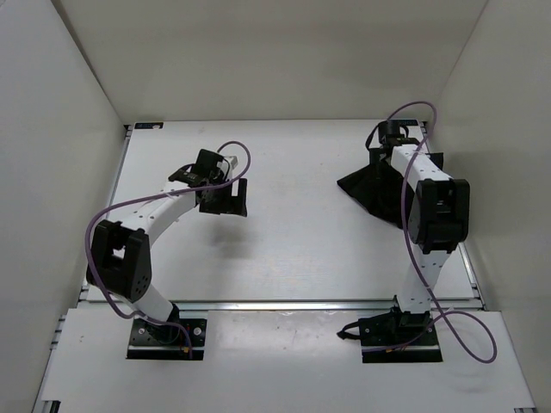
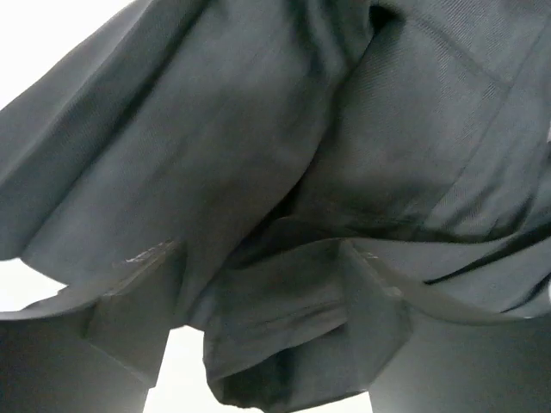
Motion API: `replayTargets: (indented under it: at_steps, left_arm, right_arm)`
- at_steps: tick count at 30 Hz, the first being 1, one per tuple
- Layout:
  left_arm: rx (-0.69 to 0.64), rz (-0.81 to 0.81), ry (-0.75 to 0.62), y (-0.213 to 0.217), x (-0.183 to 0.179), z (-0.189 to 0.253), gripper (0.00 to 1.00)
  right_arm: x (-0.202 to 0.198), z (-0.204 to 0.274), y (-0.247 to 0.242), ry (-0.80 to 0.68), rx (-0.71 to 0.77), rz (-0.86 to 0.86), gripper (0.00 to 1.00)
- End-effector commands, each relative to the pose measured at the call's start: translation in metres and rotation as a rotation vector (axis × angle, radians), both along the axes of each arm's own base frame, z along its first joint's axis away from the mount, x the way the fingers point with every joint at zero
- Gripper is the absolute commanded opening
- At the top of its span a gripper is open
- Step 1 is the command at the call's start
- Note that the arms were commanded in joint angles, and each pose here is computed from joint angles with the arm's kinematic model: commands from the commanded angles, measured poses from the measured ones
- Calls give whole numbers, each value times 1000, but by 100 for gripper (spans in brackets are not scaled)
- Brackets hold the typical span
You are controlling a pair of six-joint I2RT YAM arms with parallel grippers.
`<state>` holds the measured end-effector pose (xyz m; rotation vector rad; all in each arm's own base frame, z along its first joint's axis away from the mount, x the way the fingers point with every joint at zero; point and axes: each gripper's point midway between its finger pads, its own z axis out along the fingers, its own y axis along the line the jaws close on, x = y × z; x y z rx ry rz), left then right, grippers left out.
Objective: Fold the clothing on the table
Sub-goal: Grab the skirt from the pile, then move the skirt to the center of the board
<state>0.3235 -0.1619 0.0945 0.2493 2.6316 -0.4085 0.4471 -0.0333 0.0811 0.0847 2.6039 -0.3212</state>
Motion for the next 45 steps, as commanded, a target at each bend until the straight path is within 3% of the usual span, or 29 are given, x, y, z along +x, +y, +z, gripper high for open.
replayTargets:
  at_steps: [1, 3, 4, 5, 10, 12, 18, 21, 24, 26, 30, 34, 39, 45]
  left_arm:
    - [-32, 8, -64, 0, 19, 25, 99]
    - [-23, 10, -50, 3, 24, 20, 98]
    - [-32, 6, -58, 0, 27, 25, 99]
    - [-26, 4, -41, -1, 29, 21, 99]
    - [-19, -24, -40, -6, 31, 25, 99]
    - [-40, -25, -61, -8, 32, 32, 99]
    - [-126, -5, -132, -7, 45, 54, 99]
    - [-122, 4, -168, -2, 51, 70, 99]
    - [-118, 51, -211, 12, 58, 87, 99]
    - [-117, 127, -235, 30, 62, 97, 98]
    - [-164, 210, -325, 60, 58, 136, 99]
    - [-87, 233, -403, 73, 49, 156, 98]
    - [-160, 199, -355, 55, 31, 134, 99]
    - [-236, 62, -230, 8, 6, 82, 99]
  right_arm:
    - [11, 24, -28, -21, -167, -100, 58]
    - [15, 30, -31, -34, -177, -112, 22]
    - [13, 27, -34, -22, -167, -127, 16]
    - [16, 33, -35, -36, -155, -125, 1]
    - [30, 65, -18, -112, -95, -87, 0]
    - [47, 98, 8, -207, -17, -10, 0]
    - [68, 199, 172, -444, 122, 402, 0]
    - [30, 266, 278, -568, 245, 650, 0]
    - [-30, 341, 332, -715, 301, 792, 0]
    - [-74, 393, 333, -837, 381, 838, 0]
    - [-76, 315, 286, -710, 533, 706, 0]
    - [-91, 204, 219, -524, 658, 518, 0]
    - [-123, 88, 164, -315, 687, 330, 0]
    - [-145, 38, 145, -236, 695, 263, 0]
